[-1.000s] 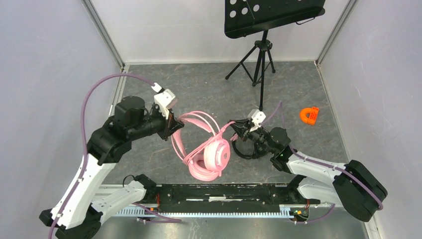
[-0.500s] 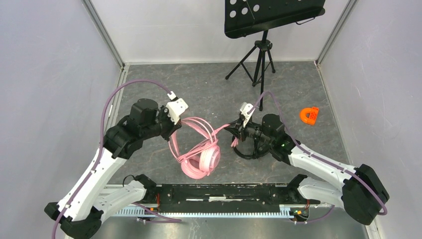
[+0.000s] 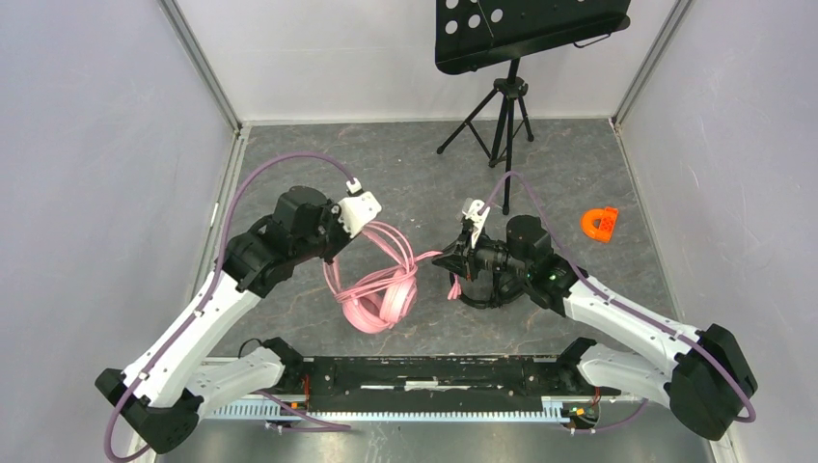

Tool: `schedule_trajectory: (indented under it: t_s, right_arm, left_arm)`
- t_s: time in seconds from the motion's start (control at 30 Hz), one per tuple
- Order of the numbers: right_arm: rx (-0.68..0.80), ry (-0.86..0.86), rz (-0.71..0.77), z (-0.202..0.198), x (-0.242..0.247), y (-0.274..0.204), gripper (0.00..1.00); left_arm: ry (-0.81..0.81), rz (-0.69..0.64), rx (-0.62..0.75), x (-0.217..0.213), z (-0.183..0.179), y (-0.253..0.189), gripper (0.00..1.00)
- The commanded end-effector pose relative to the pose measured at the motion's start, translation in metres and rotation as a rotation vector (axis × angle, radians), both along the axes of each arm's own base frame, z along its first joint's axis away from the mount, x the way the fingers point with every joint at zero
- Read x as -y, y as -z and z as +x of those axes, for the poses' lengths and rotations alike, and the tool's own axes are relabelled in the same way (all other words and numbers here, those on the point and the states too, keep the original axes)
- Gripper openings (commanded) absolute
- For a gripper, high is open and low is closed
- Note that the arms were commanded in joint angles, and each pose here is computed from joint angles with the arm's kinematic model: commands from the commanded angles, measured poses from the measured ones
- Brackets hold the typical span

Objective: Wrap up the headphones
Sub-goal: Wrap the headphones cable around the headphones.

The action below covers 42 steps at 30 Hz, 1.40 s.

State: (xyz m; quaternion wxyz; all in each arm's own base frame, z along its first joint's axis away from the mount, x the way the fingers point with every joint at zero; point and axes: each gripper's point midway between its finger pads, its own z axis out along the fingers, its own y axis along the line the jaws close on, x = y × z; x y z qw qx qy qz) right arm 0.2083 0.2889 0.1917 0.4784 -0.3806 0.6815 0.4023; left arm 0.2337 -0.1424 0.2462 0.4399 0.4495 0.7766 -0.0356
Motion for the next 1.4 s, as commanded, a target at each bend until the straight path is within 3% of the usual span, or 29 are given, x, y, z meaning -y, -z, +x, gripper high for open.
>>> schedule_trajectory:
  t_s: [0.0, 0.2, 0.5, 0.73, 0.83, 0.97, 1.37]
  right_arm:
    - [0.029, -0.025, 0.102, 0.001, -0.007, -0.043, 0.0]
    - [-0.028, -0.035, 0.123, -0.003, -0.01, -0.043, 0.0]
    - [-0.177, -0.198, 0.355, -0.039, -0.026, -0.07, 0.14]
    - [-0.23, -0.228, 0.392, -0.047, -0.037, -0.075, 0.23]
    - [-0.23, -0.211, 0.404, -0.048, -0.04, -0.078, 0.22]
    - [-0.257, -0.179, 0.412, -0.046, -0.047, -0.076, 0.19]
    - [-0.314, -0.019, 0.421, -0.03, -0.061, -0.072, 0.31]
  left_arm:
    - [-0.007, 0.053, 0.131, -0.004, 0.015, -0.015, 0.02]
    - [-0.07, 0.12, 0.178, -0.01, 0.026, -0.016, 0.02]
    - [-0.181, 0.129, 0.238, -0.016, 0.037, -0.023, 0.02]
    - [-0.237, 0.131, 0.263, -0.017, 0.042, -0.028, 0.02]
    - [-0.279, 0.136, 0.28, -0.021, 0.044, -0.03, 0.02]
    - [-0.329, 0.099, 0.272, -0.019, 0.046, -0.032, 0.02]
    - [-0.524, -0.106, 0.219, -0.023, 0.04, -0.036, 0.02]
